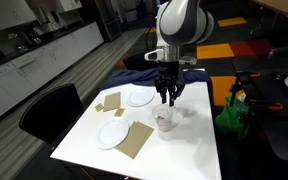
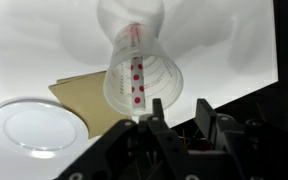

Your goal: Remove the marker from the clear cup

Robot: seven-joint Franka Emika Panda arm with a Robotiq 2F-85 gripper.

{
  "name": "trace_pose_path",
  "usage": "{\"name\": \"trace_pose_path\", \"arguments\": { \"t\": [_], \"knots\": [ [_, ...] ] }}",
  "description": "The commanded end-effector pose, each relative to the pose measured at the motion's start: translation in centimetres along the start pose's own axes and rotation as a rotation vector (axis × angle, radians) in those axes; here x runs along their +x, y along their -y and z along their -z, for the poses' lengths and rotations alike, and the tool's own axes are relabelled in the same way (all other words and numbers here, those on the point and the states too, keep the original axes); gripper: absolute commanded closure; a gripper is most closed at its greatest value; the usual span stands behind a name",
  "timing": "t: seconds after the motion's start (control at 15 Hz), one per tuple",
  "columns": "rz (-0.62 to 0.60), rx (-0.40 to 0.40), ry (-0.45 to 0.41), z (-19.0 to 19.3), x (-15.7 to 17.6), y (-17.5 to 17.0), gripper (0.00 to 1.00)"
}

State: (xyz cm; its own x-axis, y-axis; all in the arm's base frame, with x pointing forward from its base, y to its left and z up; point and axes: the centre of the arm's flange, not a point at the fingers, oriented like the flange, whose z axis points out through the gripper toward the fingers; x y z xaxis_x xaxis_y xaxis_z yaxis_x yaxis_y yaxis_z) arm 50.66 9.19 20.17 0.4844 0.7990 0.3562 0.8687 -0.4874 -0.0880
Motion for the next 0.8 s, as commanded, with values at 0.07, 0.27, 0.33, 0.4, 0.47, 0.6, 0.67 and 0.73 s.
{"name": "trace_pose_path", "arguments": {
  "t": [0.07,0.27,0.33,0.4,0.47,0.6,0.67,0.73],
  "knots": [
    [0.001,-0.010,-0.013,-1.6,0.6,-2.0,0.53],
    [0.002,-0.011,-0.004,-2.4,0.8,-2.9,0.54],
    [0.004,-0.009,-0.003,-2.6,0.8,-3.1,0.55],
    [0.009,-0.011,0.002,-2.8,0.8,-3.4,0.55],
    [0.011,-0.009,0.009,-3.1,0.7,-3.6,0.56],
    [0.020,-0.002,0.016,-3.6,0.7,-4.0,0.56],
    [0.026,0.002,0.020,-3.9,0.6,-4.1,0.56],
    [0.033,0.005,0.019,-4.1,0.7,-4.1,0.55]
  ]
}}
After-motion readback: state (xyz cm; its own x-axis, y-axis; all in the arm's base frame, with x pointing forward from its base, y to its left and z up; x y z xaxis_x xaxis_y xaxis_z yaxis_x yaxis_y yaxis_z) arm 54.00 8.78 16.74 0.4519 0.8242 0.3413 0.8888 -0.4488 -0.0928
